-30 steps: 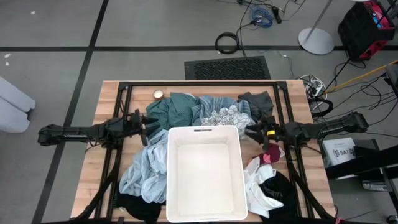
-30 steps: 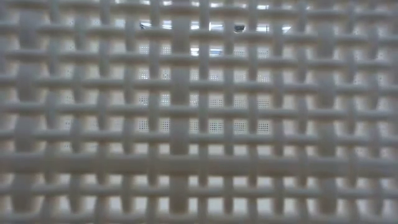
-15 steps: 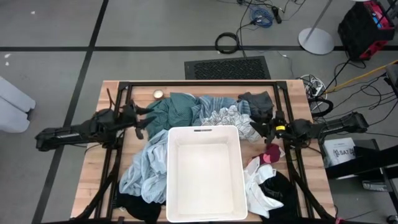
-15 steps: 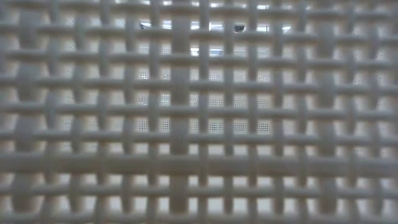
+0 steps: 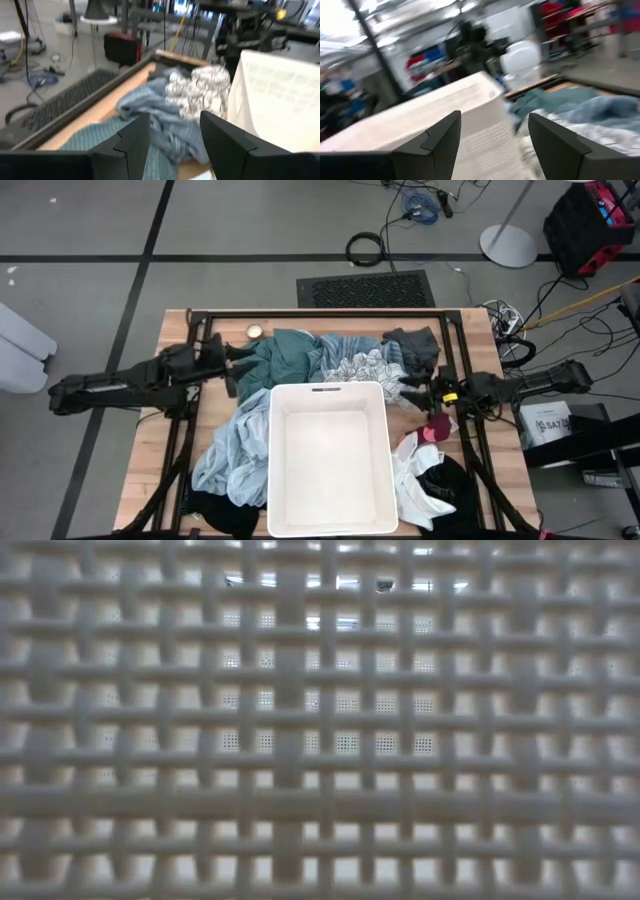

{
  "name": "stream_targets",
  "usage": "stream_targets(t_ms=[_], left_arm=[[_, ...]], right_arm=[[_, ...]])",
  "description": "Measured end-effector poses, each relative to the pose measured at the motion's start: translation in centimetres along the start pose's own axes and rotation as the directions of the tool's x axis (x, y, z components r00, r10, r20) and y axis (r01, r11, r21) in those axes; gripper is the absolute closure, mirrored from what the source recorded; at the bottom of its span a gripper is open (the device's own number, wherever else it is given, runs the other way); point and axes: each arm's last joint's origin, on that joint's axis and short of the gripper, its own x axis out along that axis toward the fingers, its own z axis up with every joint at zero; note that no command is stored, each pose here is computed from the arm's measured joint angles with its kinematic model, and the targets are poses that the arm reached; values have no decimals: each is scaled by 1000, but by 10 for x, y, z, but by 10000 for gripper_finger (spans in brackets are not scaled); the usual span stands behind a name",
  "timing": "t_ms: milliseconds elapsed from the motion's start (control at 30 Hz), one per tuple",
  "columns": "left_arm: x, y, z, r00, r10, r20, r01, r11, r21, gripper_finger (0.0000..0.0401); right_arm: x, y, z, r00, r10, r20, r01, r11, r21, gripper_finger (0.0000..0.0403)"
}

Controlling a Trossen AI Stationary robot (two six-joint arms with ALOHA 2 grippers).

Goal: Sort clothes
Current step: Put the sock into the white laundry bin

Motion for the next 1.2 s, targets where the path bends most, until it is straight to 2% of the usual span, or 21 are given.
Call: stream_targets(t_ms=[167, 367, 467, 600, 667, 733, 833, 1000, 1100, 1200], left_arm=[[4, 0, -1, 1000, 18, -18, -17, 999, 30, 218], [-1, 8, 4, 991, 129, 35, -128, 991, -49, 218], [-3, 12, 6, 985, 161, 53, -157, 984, -81, 218], [-5, 14, 6, 983, 175, 61, -168, 981, -98, 218], [-5, 14, 6, 982, 179, 61, -173, 980, -96, 218], [-4, 15, 6, 981, 182, 61, -178, 981, -77, 218], [-4, 15, 6, 981, 182, 61, -180, 982, -51, 218], [-4, 15, 6, 982, 180, 61, -178, 984, -27, 218], [-4, 15, 6, 982, 179, 61, -178, 984, -27, 218], [-4, 14, 6, 984, 169, 59, -168, 985, -26, 218]], right_arm=[[-1, 2, -7, 985, 135, -112, -137, 990, -14, 183], [-3, 5, -17, 916, 294, -272, -271, 955, 121, 183], [-5, 7, -20, 862, 394, -320, -325, 913, 248, 183], [-7, 11, -20, 780, 515, -356, -341, 826, 448, 183], [-8, 14, -17, 747, 551, -374, -329, 793, 513, 183], [-7, 17, -10, 727, 566, -388, -318, 779, 540, 183], [-6, 24, 7, 733, 537, -418, -293, 803, 518, 183], [-5, 33, 41, 752, 356, -555, -197, 924, 326, 183], [-8, 31, 46, 699, 180, -692, -97, 983, 157, 183], [-6, 28, 40, 636, 111, -764, -78, 994, 79, 183]])
